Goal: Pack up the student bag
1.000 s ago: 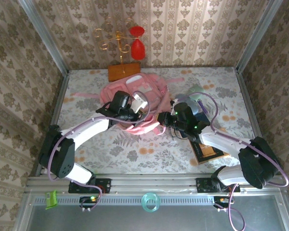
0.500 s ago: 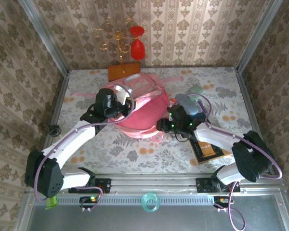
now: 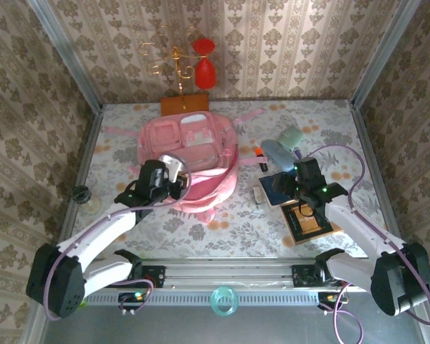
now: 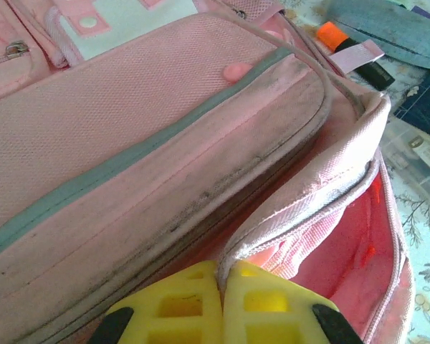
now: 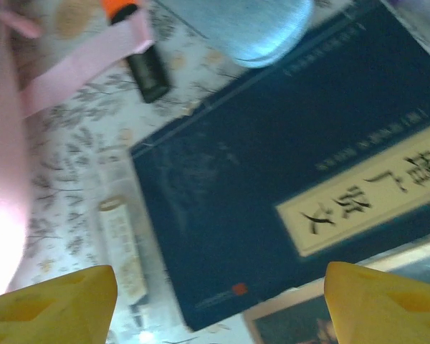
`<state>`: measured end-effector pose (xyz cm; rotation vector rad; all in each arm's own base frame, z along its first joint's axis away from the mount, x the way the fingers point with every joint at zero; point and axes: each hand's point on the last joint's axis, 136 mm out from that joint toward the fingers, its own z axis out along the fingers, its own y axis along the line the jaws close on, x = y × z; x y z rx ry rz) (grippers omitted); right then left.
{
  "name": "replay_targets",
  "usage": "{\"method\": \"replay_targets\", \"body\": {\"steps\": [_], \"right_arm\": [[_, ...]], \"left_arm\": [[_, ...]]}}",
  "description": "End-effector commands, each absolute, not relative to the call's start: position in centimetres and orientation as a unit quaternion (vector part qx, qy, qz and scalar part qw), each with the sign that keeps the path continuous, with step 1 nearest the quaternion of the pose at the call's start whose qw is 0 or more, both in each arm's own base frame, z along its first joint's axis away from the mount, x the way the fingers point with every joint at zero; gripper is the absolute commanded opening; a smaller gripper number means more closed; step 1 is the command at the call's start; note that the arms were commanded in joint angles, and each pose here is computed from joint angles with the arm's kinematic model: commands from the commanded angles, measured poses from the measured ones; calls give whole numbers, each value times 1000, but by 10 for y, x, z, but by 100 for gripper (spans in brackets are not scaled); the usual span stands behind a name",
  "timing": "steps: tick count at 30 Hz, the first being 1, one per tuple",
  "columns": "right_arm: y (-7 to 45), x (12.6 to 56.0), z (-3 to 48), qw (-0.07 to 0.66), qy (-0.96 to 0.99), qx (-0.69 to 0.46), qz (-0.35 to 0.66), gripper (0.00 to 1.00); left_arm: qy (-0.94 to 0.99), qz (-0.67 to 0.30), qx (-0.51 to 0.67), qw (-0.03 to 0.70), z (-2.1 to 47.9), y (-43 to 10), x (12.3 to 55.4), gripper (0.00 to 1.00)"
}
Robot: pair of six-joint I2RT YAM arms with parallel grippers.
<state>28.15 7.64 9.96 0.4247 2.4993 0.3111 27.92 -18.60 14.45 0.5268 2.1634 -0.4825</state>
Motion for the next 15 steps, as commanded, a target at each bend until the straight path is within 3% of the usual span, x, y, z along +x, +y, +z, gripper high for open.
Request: {"method": "replay_targets", "body": {"steps": [1, 2, 5, 6, 7, 10, 15], "right_arm": [[70, 276, 89, 276, 938, 182, 106, 78], [67, 273, 84, 269, 939, 191, 96, 78], [53, 265, 77, 260, 941, 206, 69, 79], [47, 263, 77, 263, 940, 211, 61, 80], [43, 262, 77, 265, 937, 217, 59, 80], [37, 265, 74, 263, 930, 244, 82, 81], [40, 280, 67, 257, 924, 260, 114, 82]], "left_arm": [[836, -213, 198, 465, 176, -190, 289, 41], [837, -217, 201, 460, 177, -194, 289, 59], [828, -243, 200, 465, 193, -210, 291, 76], [815, -258, 204, 478, 203, -221, 291, 89], [805, -271, 208, 485, 210, -232, 291, 96], [792, -320, 245, 460, 222, -285, 290, 97], [813, -351, 320, 336, 185, -383, 287, 79]]}}
